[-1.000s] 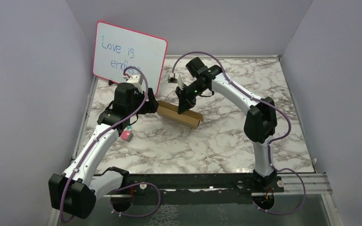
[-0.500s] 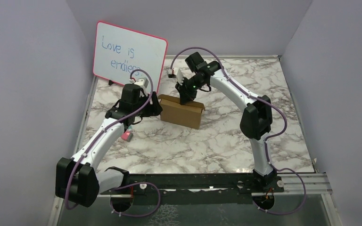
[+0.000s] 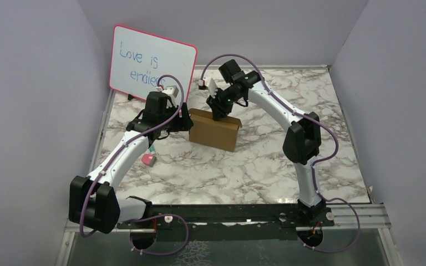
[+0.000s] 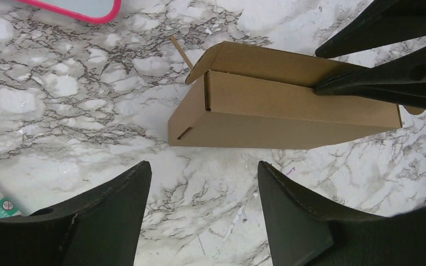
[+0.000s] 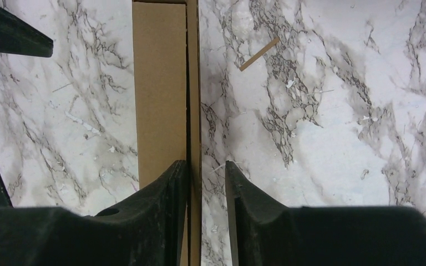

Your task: Fold the paper box

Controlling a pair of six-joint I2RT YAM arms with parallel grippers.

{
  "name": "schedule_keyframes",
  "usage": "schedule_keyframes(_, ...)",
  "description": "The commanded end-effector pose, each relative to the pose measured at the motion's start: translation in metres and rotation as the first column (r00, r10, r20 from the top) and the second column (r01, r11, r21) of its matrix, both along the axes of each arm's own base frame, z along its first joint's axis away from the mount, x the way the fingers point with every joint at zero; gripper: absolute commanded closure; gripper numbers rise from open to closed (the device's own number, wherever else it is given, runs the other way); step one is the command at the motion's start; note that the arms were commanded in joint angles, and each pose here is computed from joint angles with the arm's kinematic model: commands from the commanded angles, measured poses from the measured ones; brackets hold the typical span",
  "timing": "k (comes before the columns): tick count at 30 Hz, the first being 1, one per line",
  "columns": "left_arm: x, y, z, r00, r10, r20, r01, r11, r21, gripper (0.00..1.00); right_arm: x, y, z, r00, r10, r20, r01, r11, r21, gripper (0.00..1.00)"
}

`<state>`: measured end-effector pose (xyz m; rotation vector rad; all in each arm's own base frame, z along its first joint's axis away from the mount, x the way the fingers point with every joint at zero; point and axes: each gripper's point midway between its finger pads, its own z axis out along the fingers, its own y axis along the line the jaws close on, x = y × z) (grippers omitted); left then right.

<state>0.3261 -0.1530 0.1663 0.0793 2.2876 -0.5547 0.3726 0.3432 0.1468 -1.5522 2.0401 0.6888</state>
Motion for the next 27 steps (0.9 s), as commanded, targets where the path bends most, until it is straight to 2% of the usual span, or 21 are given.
schedule_keyframes(1,0.0,-0.003,0.006,1.0,-0.025,0.012,0.025,1.0,-0.01,0.3,-0.013,-0.011,-0.005,0.999,-0.033,-0.034,0.032,0.998,-0.052,0.64)
schedule_keyframes(16,-0.007,-0.008,0.001,0.999,-0.041,-0.001,0.041,0.998,-0.049,0.34,-0.04,-0.001,0.019,0.999,-0.014,-0.048,0.016,0.999,0.03,0.62)
schedule_keyframes(19,-0.013,-0.012,-0.003,0.998,-0.053,-0.015,0.051,0.995,-0.081,0.35,-0.046,0.002,0.017,0.999,-0.004,-0.052,0.005,1.0,0.026,0.79)
schedule_keyframes(23,-0.02,-0.012,-0.009,0.998,-0.052,-0.021,0.05,0.994,-0.099,0.35,-0.051,0.004,0.014,0.999,0.005,-0.039,-0.005,1.0,0.006,0.88)
schedule_keyframes(27,-0.023,-0.009,0.003,0.999,-0.046,0.024,0.048,0.994,-0.1,0.35,-0.045,0.002,0.016,0.998,0.002,0.059,0.0,0.999,-0.033,0.99)
